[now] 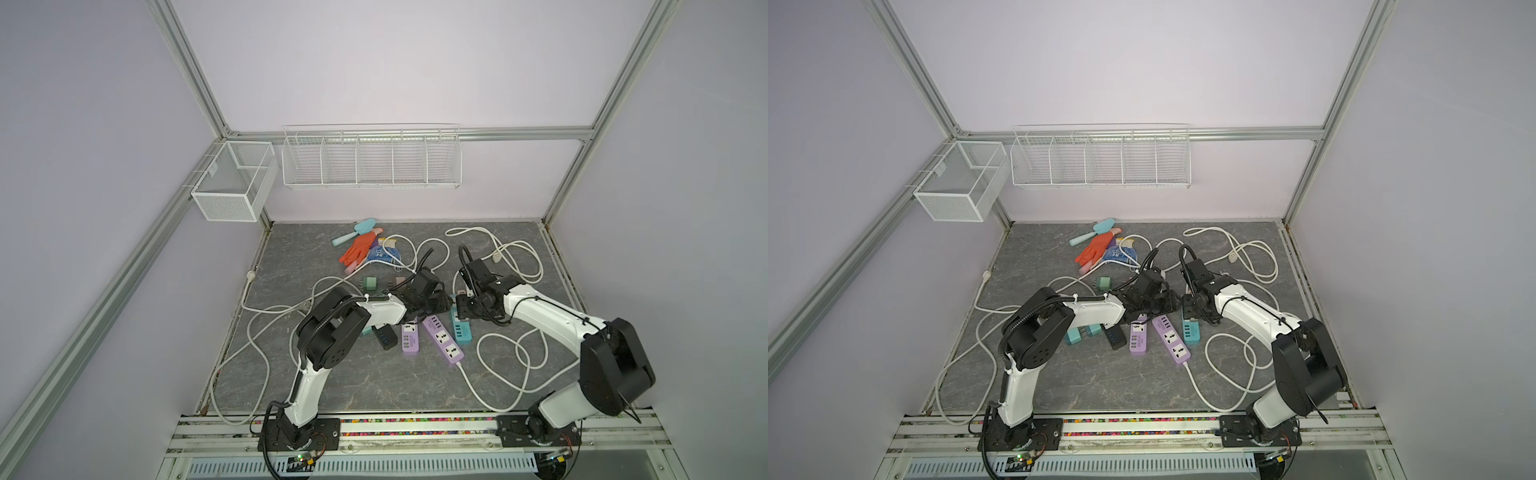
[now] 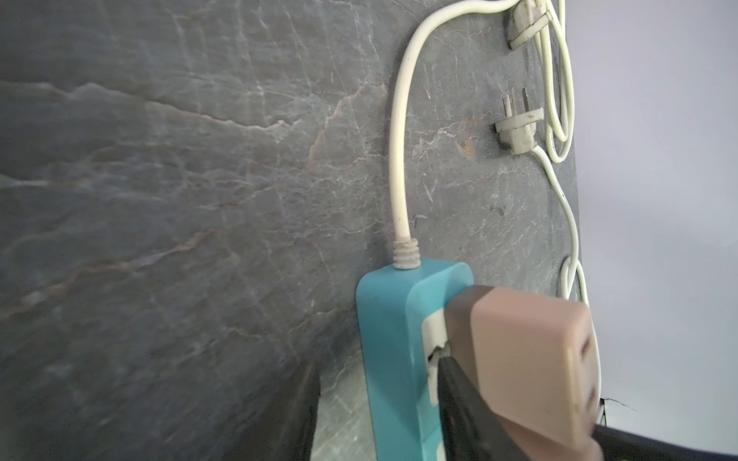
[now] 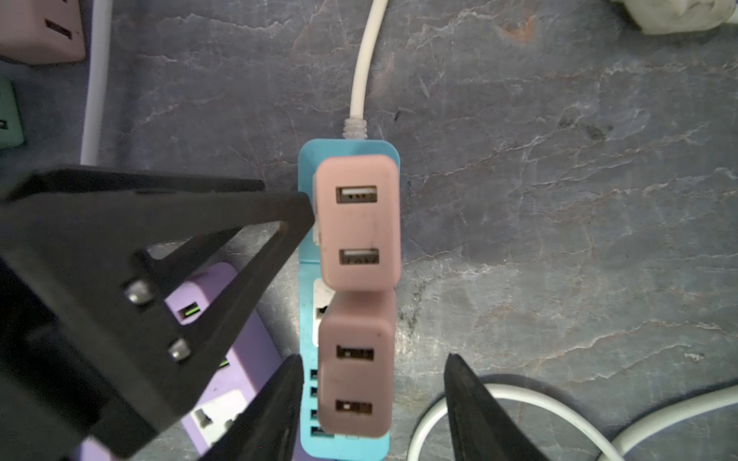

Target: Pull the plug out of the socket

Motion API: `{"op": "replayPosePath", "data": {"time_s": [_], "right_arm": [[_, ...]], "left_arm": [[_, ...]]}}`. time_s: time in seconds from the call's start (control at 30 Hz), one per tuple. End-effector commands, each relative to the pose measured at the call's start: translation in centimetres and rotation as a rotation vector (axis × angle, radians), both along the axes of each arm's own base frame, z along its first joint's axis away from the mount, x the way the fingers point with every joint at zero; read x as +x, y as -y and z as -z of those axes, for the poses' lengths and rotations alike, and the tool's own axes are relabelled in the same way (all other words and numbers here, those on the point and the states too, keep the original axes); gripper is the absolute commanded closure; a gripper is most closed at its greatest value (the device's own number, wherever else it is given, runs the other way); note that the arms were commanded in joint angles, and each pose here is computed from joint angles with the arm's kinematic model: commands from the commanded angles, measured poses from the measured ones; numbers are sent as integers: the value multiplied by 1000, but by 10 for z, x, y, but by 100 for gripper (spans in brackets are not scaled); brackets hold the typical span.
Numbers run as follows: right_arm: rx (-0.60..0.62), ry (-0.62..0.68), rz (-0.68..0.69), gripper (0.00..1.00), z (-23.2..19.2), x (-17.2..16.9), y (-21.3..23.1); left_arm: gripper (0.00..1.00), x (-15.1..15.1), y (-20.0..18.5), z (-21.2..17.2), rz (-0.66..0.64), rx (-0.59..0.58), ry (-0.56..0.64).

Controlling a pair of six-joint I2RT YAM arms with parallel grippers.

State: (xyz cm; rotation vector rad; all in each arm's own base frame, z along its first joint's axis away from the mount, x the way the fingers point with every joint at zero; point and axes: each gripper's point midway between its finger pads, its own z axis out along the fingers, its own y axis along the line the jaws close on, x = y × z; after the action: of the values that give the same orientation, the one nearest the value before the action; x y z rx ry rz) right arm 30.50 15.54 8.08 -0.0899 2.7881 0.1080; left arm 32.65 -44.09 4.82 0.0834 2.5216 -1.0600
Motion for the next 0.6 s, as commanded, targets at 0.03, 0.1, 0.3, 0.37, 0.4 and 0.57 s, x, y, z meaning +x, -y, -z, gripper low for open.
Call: {"op": "replayPosePath", "data": {"time_s": [0.03, 0.1, 0.3, 0.37, 0.4, 0.57], "right_arm": [[7, 7, 7, 44, 3, 8, -3], [10, 4, 12, 45, 5, 8, -3], [10, -14, 6, 50, 13, 5, -4], [7, -17, 8, 51, 16, 4, -2], [2, -19, 9, 51, 17, 3, -1], [-11, -23, 12, 55, 23, 2, 1]], "left_arm": [[55, -1, 13, 1, 37, -21, -8], [56, -3, 16, 5, 56, -6, -26], [60, -3, 13, 12, 59, 29, -33], [60, -4, 11, 16, 62, 51, -42], [61, -4, 9, 17, 58, 57, -40], [62, -6, 5, 22, 70, 96, -37]]}}
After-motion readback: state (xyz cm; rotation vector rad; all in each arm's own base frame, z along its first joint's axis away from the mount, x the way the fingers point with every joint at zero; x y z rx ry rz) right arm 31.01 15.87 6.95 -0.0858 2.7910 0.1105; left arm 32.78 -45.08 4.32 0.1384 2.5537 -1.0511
